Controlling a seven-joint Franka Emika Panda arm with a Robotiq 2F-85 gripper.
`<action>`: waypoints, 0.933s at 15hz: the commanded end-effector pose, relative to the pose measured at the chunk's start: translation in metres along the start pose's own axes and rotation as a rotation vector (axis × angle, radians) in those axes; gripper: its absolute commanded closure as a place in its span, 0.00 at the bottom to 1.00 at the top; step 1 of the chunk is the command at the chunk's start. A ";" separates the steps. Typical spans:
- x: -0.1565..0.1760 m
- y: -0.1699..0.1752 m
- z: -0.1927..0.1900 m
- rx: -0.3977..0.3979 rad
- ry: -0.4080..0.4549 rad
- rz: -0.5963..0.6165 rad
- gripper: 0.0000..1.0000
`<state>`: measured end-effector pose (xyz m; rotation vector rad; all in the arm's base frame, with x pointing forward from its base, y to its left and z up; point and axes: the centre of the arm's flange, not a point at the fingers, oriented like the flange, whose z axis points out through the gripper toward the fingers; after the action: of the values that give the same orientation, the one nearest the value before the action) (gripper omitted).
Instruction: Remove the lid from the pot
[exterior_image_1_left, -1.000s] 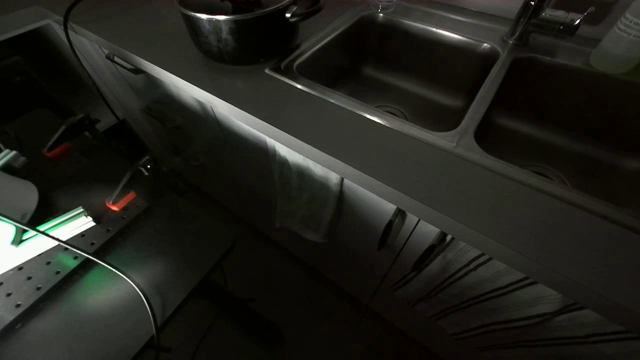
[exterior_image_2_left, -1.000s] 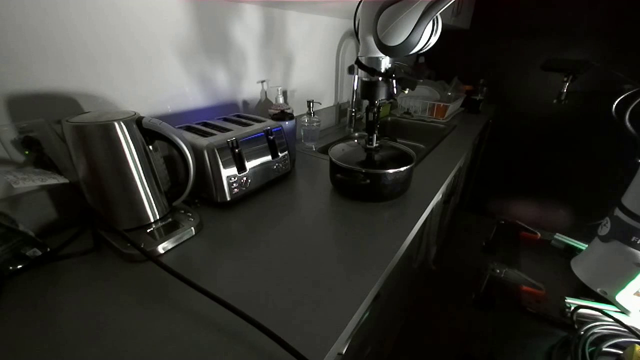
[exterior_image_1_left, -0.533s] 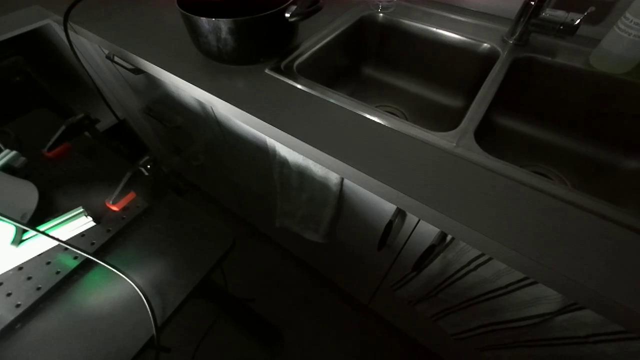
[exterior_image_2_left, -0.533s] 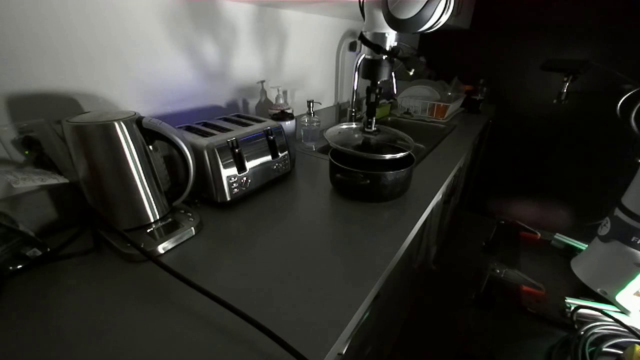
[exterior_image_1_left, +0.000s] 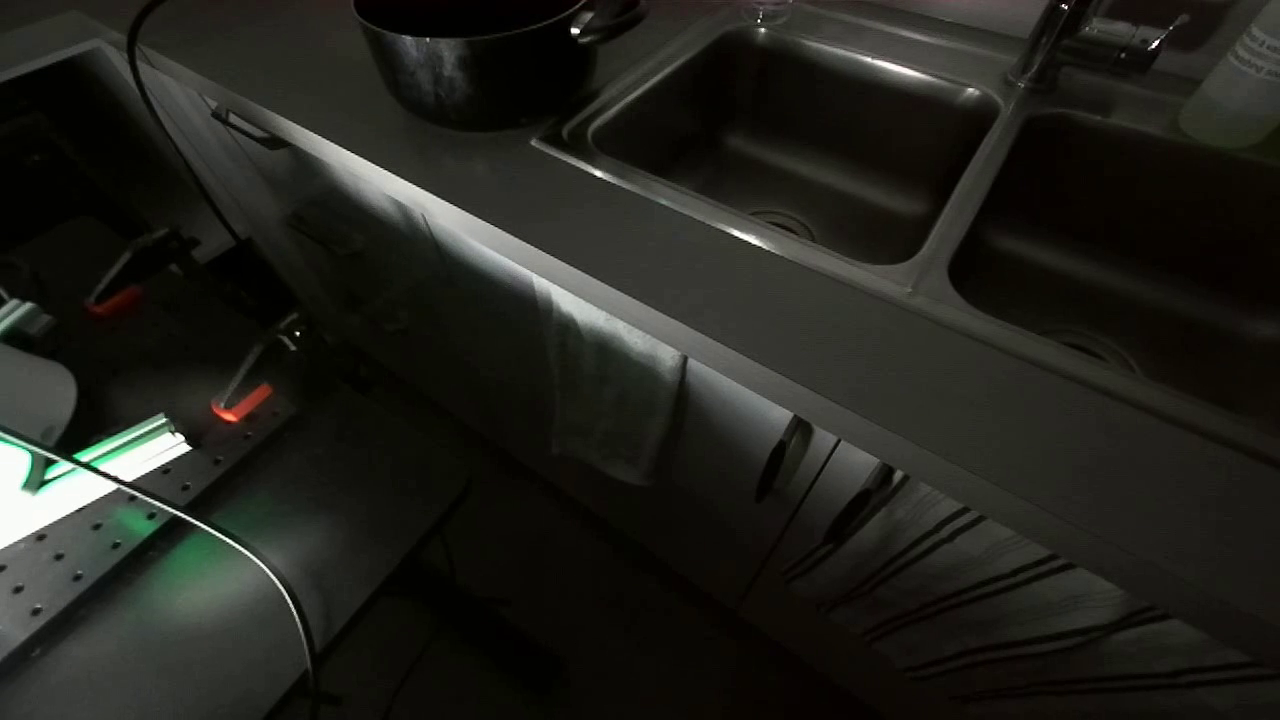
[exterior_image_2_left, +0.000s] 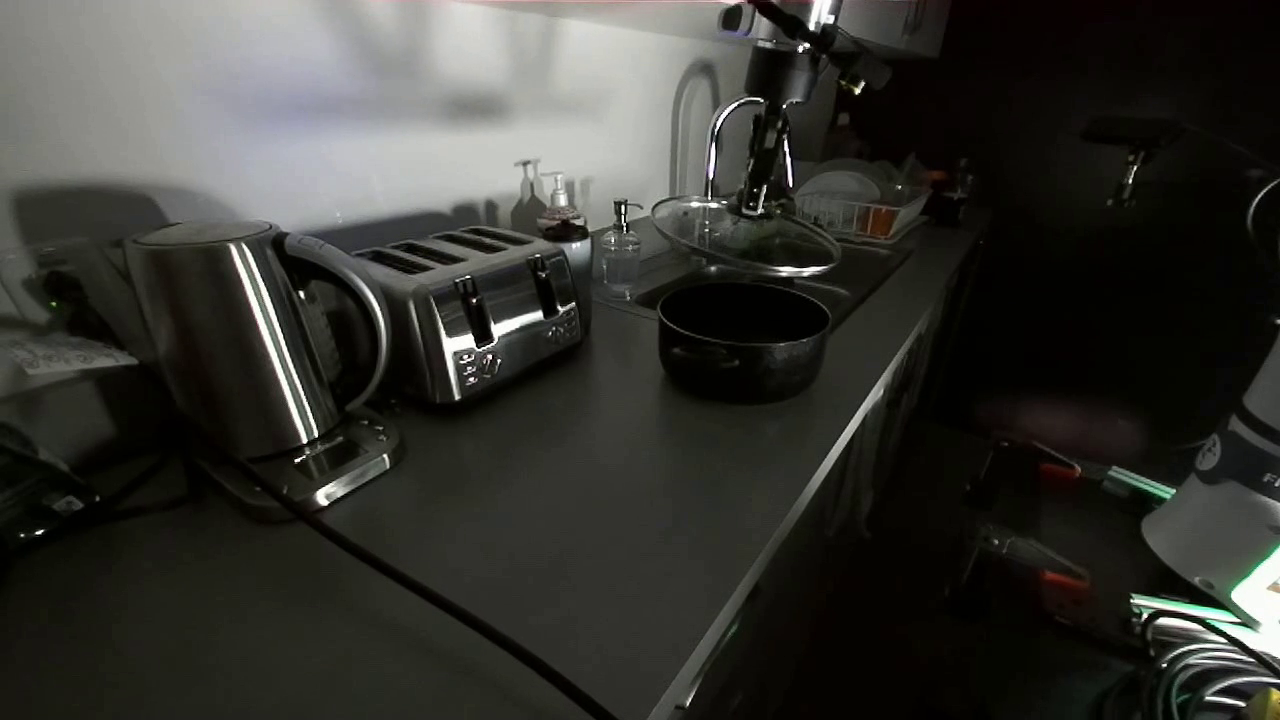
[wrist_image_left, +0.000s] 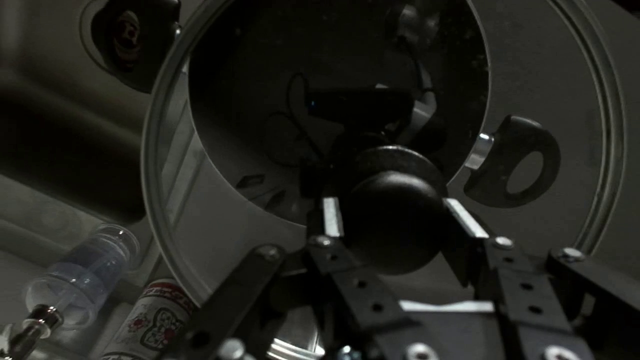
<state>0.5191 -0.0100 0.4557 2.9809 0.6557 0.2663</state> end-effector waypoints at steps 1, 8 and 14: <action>-0.040 0.018 -0.031 -0.028 0.030 0.033 0.75; -0.124 0.076 -0.034 -0.027 0.019 0.257 0.75; -0.191 0.132 -0.010 0.016 -0.022 0.486 0.75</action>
<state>0.4173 -0.1830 0.4514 3.0894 0.0716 0.2593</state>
